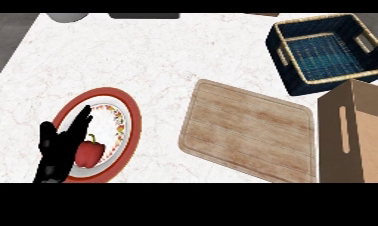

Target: Pick the pear from the cutting board and place it in the basket

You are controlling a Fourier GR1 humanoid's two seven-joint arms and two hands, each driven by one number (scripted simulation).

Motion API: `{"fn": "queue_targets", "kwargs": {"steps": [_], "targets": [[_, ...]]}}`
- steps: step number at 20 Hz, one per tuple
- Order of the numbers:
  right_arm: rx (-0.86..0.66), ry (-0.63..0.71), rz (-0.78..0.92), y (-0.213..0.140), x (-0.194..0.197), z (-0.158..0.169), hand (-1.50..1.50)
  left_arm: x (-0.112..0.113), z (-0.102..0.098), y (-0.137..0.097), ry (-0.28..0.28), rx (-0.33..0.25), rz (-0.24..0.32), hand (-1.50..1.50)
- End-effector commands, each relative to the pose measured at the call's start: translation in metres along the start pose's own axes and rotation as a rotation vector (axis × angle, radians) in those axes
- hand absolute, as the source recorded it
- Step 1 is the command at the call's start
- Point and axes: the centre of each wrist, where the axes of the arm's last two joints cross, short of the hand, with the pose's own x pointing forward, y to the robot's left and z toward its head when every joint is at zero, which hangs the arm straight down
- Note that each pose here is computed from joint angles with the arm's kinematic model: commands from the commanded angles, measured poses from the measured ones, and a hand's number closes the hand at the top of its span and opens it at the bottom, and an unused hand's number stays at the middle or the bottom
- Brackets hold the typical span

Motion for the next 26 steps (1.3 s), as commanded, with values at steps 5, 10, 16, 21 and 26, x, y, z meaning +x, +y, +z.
{"fn": "queue_targets", "kwargs": {"steps": [5, 10, 16, 21, 26], "targets": [[0.03, 0.029, -0.005, 0.026, -0.047, -0.043, 1.5, -0.022, 0.004, -0.011, 0.082, 0.005, -0.011, 0.0], [0.035, 0.083, -0.089, 0.019, -0.066, -0.069, 1.5, -0.012, 0.006, -0.016, 0.099, -0.016, 0.011, 0.0], [0.029, 0.11, -0.19, 0.038, -0.12, -0.075, 1.5, -0.011, 0.004, -0.01, 0.111, -0.016, 0.0, 0.0], [0.032, 0.098, -0.204, 0.047, -0.147, -0.081, 1.5, -0.011, 0.003, -0.002, 0.094, 0.003, -0.002, 0.0], [-0.038, 0.187, 0.112, 0.019, -0.175, -0.076, 1.5, -0.026, 0.0, -0.004, 0.097, -0.016, 0.012, 0.0]]}}
